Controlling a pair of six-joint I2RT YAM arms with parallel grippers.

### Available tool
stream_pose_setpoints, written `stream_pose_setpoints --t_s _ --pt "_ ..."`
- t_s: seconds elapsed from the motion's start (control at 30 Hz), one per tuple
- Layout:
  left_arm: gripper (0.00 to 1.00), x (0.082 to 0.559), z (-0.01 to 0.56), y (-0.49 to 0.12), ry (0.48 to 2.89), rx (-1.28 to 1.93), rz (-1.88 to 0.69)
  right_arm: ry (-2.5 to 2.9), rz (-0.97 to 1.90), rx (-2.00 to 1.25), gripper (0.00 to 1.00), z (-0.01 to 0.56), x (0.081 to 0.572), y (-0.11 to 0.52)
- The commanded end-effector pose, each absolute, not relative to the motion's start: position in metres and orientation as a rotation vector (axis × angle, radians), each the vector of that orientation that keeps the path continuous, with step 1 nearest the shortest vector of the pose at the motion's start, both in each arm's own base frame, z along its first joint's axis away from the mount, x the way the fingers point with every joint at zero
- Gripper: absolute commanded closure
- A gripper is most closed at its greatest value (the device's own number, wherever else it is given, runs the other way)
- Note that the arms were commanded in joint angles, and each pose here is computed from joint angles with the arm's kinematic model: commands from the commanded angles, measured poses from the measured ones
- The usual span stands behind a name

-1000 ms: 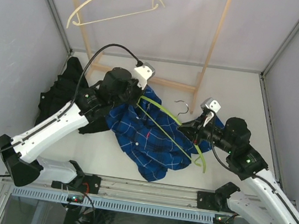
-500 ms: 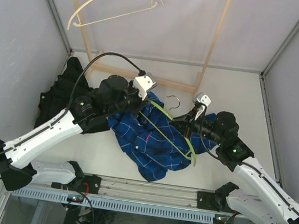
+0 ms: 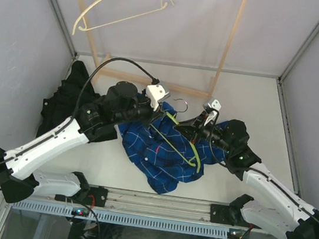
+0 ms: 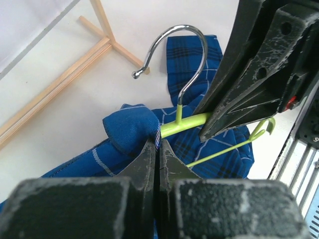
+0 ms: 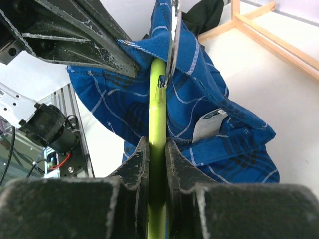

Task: Place the shirt on the hanger
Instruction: Hang the shirt on the hanger.

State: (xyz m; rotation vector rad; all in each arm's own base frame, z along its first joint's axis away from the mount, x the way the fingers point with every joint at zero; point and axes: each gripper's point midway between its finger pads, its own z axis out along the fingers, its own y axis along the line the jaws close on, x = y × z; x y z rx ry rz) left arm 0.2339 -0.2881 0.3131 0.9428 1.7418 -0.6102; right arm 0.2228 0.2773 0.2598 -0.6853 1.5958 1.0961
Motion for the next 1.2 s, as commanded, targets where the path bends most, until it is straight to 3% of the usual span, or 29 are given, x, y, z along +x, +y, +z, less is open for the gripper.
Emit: stream_pose_setpoints --t_s 0.0,0.6,0.97,1.1,1.17 --pt "1.0 0.217 0.324 -0.307 1.658 0.996 -0.723 1.373 1.12 -0.584 1.0 0.312 0.225 0.276" --pt "1.0 0.182 0.322 -0.331 1.597 1.119 -0.876 1.251 1.14 -0.423 1.0 0.313 0.233 0.298" --pt "1.0 0.171 0.33 -0.332 1.546 1.134 -0.902 1.048 1.08 -0.353 1.0 0.35 0.232 0.293" --pt "0.95 0.17 0.335 -0.331 1.53 1.119 -0.912 0.985 1.041 -0.305 1.0 0.373 0.23 0.278" --pt "0.83 0.169 0.339 -0.33 1.514 1.108 -0.918 0.949 1.019 -0.297 1.0 0.387 0.228 0.271"
